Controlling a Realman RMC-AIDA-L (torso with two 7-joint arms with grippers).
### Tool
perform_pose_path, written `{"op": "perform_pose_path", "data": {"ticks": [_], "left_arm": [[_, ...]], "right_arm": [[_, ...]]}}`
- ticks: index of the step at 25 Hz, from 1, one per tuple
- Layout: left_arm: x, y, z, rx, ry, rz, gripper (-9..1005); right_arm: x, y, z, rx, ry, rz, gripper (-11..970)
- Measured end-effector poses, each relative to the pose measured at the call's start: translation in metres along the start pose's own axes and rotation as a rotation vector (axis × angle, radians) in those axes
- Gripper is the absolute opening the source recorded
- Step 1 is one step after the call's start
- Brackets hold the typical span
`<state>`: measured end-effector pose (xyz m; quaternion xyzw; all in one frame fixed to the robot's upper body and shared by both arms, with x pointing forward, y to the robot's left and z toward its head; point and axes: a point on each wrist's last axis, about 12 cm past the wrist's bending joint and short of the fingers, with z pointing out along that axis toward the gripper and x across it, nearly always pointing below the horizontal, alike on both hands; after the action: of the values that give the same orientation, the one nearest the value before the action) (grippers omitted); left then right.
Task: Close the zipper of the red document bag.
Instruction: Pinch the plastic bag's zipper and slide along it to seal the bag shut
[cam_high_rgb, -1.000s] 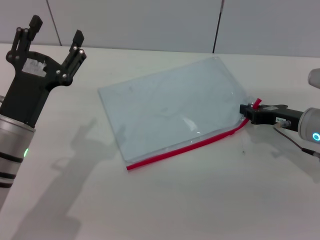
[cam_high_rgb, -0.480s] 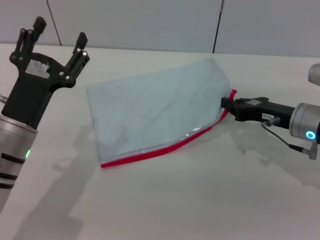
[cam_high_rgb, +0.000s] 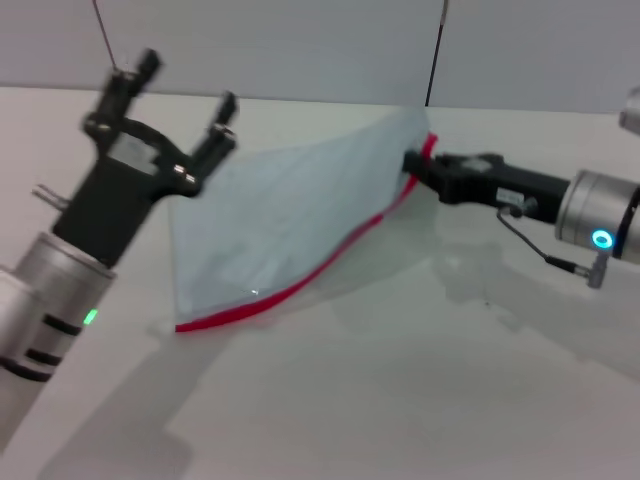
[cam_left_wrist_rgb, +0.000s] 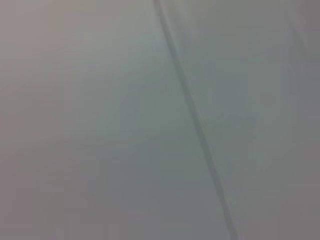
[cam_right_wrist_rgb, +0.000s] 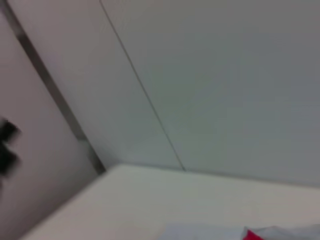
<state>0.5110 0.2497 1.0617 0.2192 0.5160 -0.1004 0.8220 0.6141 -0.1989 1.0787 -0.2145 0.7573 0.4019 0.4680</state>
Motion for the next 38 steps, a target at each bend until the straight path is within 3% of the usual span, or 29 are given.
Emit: {"op": "perform_pose_path", "data": {"ticks": [8, 13, 17, 35, 38], "left_arm": [[0.007, -0.022, 0.014, 0.199, 0.05, 0.002, 833], [0.011, -0.03, 0.019, 0.269, 0.09, 0.014, 820], [0.013, -0.031, 0.021, 0.277, 0.107, 0.019, 800], [0.017, -0.03, 0.021, 0.277, 0.133, 0.029, 709], [0.017, -0.03, 0.021, 0.277, 0.133, 0.029, 591]], "right_arm": [[-0.018, 0.021, 0.021, -0.102, -0.083, 0.002, 13], [-0.025, 0.03, 0.027, -0.16, -0.105, 0.001, 13], [-0.027, 0.038, 0.03, -0.214, -0.109, 0.002, 13], [-0.027, 0.041, 0.031, -0.234, -0.11, 0.005, 14], [-0.027, 0.041, 0.03, -0.231, -0.111, 0.008, 14]]}}
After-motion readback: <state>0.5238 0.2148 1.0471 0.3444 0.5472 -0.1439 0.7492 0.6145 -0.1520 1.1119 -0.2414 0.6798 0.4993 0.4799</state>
